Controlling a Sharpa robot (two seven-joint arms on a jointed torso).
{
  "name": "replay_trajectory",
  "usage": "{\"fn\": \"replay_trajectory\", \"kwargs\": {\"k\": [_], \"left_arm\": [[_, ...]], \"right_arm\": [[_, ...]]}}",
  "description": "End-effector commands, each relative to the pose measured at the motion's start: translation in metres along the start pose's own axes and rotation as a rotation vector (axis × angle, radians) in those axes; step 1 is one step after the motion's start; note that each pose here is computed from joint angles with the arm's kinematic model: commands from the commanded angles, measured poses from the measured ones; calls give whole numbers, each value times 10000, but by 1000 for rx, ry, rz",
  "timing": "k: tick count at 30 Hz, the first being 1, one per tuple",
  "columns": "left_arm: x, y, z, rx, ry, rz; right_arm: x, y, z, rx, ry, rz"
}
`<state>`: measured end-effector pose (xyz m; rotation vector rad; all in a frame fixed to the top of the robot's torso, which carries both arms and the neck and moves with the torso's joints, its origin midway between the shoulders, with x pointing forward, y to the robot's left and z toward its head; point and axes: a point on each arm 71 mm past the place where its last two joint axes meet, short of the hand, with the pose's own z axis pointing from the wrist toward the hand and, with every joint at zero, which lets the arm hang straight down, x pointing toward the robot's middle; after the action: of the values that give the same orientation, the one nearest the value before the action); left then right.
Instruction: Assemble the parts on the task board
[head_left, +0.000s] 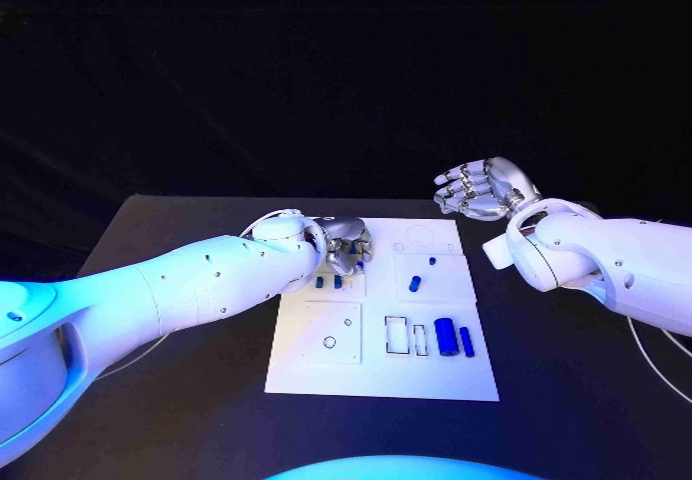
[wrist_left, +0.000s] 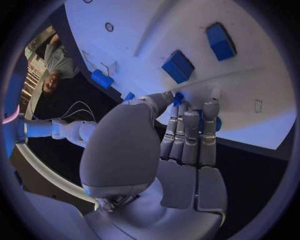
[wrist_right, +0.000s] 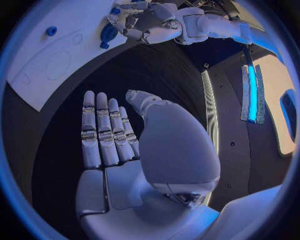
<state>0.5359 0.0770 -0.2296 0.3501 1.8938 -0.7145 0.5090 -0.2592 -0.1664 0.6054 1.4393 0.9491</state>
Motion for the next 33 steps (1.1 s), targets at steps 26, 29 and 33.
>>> {"fn": "replay_trajectory", "kwargs": {"k": [26,29,33], "left_arm": [[36,5,9,-22,21,15],[53,2,18,-23,28,14],[74,6,27,-29,36,12]], "right_arm": [[23,18,-1,-12,14,2],[24,19,-2,-12,14,2],[26,22,-5,-13,14,3]]}}
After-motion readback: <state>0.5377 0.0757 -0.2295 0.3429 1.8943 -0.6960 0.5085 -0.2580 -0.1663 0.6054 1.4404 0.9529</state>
